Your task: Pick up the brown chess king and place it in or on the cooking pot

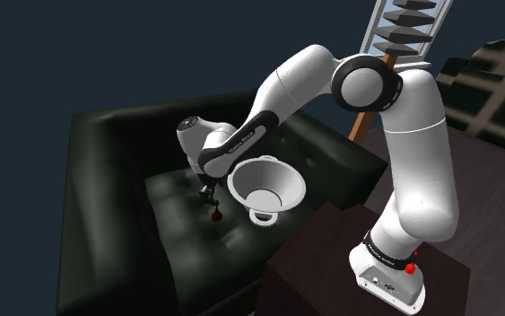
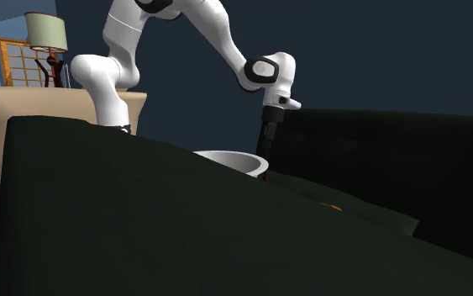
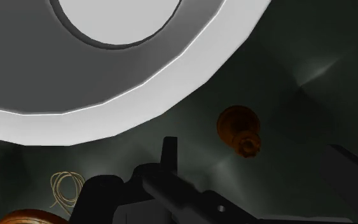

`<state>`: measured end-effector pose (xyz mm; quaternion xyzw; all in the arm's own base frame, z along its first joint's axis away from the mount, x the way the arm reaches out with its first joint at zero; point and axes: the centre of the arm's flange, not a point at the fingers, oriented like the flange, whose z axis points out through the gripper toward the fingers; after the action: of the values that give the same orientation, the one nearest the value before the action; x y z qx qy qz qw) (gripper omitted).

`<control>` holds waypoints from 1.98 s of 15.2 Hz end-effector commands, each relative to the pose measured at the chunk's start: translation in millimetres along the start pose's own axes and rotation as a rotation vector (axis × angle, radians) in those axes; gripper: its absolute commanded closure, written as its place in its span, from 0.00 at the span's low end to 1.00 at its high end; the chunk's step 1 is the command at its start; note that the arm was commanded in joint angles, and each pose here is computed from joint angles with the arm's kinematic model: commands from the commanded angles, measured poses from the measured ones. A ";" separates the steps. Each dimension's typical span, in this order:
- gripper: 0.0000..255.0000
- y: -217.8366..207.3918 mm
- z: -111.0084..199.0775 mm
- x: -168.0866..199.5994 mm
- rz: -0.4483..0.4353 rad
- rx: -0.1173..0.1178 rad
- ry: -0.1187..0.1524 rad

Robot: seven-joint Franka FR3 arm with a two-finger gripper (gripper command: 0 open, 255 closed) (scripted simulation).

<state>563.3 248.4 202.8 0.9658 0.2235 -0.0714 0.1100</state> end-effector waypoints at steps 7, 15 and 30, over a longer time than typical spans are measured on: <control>0.00 -13.8 44.9 21.5 -0.021 -0.008 -0.005; 0.00 -13.7 58.5 21.4 -0.021 -0.008 -0.005; 1.00 -10.9 43.2 18.4 -0.021 -0.008 -0.005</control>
<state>570.8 255.9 151.1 0.9628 0.2338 -0.0739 0.1138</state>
